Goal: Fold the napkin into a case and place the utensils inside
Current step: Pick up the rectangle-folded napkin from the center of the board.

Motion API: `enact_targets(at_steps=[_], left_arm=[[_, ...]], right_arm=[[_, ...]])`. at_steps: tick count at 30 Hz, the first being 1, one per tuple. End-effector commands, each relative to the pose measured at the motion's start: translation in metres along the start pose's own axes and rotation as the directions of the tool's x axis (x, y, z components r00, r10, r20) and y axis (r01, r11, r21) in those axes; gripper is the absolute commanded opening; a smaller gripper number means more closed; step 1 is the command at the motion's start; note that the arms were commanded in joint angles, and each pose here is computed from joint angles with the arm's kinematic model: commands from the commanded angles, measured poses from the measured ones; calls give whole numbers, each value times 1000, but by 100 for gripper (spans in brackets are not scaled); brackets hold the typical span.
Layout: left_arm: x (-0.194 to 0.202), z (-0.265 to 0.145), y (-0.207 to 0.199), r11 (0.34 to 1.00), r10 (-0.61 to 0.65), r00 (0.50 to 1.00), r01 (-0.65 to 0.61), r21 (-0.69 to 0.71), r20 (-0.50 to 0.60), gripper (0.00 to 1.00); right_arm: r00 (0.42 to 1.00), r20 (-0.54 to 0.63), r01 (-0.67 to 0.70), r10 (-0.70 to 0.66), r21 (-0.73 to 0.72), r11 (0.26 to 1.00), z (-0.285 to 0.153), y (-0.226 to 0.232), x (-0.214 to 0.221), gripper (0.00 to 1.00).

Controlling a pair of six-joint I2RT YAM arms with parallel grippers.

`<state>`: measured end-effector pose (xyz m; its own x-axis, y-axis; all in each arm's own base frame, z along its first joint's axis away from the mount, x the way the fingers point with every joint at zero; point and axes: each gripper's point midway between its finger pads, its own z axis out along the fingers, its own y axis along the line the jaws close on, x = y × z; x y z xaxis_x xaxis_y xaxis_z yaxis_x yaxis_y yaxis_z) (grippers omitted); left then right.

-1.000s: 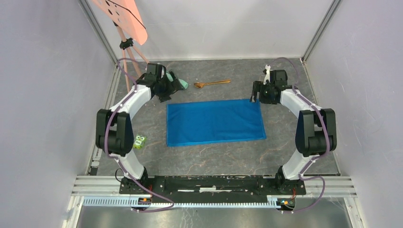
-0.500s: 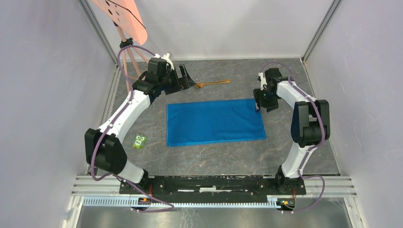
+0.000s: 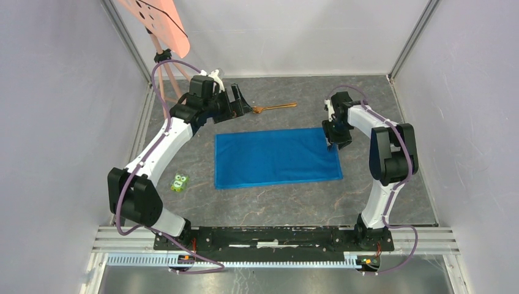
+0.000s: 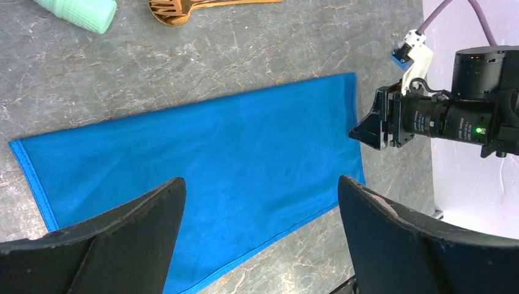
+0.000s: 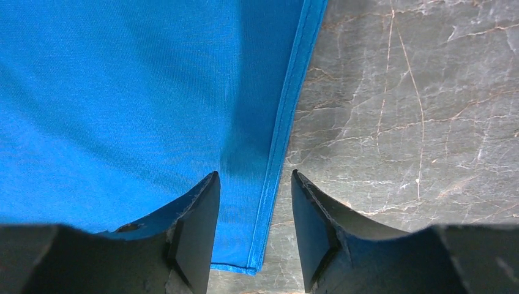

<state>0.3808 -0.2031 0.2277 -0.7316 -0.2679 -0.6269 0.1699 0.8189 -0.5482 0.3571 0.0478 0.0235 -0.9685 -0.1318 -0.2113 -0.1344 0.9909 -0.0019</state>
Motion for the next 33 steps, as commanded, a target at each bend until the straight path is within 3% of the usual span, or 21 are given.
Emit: enact_targets(at_steps=[1, 12, 19, 27, 33], left_arm=[[-9, -16, -13, 996, 71, 997, -73, 54, 41, 100], [-10, -17, -13, 995, 77, 996, -80, 57, 49, 100], [-10, -17, -12, 995, 83, 995, -85, 53, 49, 100], [-8, -14, -11, 995, 83, 996, -85, 56, 45, 100], [-5, -12, -13, 995, 71, 997, -73, 73, 33, 100]], right_arm=[[1000, 18, -8, 8, 27, 1000, 4, -2, -3, 52], [1000, -9, 3, -3, 33, 999, 28, -3, 15, 47], [999, -32, 12, -10, 48, 999, 49, -6, 37, 30], [998, 19, 54, -57, 126, 991, 41, -20, 39, 1], [995, 83, 21, -51, 331, 943, 2, -57, 30, 1]])
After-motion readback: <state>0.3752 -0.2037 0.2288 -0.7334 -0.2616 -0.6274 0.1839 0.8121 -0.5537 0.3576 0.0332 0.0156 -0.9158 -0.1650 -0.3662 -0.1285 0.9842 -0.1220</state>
